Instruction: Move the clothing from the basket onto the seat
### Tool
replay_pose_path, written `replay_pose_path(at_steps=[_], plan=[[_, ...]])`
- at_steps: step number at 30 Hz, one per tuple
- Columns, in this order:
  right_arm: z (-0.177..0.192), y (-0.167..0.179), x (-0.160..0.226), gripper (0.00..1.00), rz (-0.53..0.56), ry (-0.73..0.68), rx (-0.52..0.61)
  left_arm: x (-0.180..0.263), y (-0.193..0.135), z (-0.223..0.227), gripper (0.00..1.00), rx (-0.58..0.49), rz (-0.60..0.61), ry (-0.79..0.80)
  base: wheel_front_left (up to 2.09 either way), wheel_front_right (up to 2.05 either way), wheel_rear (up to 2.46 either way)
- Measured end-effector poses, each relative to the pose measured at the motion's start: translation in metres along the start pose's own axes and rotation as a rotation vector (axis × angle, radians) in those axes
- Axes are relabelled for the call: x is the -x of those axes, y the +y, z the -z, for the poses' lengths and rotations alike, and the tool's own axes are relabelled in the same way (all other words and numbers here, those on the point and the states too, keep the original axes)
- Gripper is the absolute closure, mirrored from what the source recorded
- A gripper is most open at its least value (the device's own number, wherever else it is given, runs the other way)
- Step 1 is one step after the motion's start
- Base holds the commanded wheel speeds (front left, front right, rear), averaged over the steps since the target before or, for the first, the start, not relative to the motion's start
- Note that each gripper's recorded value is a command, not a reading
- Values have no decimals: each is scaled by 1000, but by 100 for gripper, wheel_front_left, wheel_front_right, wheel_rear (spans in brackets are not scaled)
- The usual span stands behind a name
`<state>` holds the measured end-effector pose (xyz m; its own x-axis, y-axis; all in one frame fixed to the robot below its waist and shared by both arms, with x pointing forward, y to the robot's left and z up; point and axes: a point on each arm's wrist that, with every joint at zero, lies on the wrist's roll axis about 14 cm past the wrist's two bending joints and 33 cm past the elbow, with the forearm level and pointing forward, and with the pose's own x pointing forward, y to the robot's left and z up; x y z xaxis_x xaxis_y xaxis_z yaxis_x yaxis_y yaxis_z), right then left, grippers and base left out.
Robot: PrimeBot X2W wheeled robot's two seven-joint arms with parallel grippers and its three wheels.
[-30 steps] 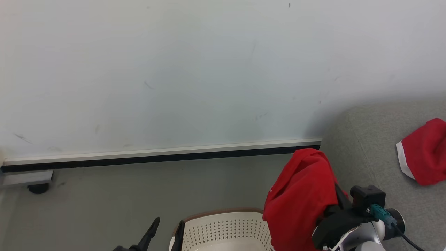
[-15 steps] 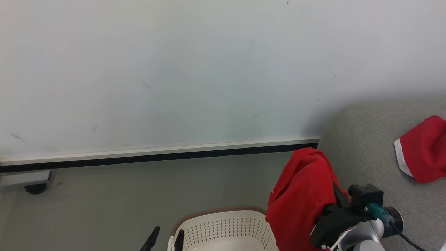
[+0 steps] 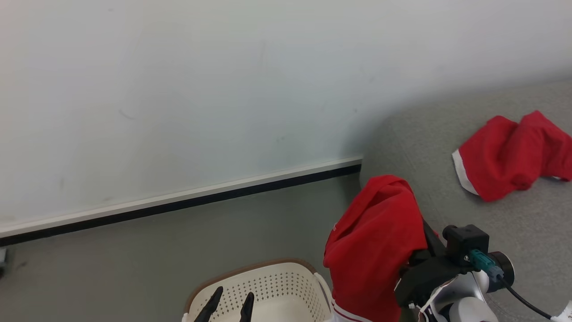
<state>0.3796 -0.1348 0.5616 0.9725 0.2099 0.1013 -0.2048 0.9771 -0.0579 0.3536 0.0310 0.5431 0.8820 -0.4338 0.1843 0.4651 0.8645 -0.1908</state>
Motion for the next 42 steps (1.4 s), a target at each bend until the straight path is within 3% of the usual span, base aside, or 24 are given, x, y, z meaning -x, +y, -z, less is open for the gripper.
replay_pose_path(at_steps=[17, 24, 33, 37, 42], plan=[[6, -79, 57, 100, 265, 26, 12, -52, -85, 36, 0, 65, 311, 78, 0, 0, 0], [15, -96, 71, 100, 329, 57, 14, -63, -109, 51, 0, 95, 393, 108, 0, 0, 0], [-10, -114, 26, 100, 302, 16, 104, -71, -106, 78, 0, 108, 429, 157, 0, 0, 0], [-51, -141, -7, 100, 325, -82, 166, -81, -103, 86, 0, 82, 466, 167, 0, 0, 0], [-105, -200, -38, 100, 402, -178, 259, -90, -109, 92, 0, 93, 525, 168, 0, 0, 0]])
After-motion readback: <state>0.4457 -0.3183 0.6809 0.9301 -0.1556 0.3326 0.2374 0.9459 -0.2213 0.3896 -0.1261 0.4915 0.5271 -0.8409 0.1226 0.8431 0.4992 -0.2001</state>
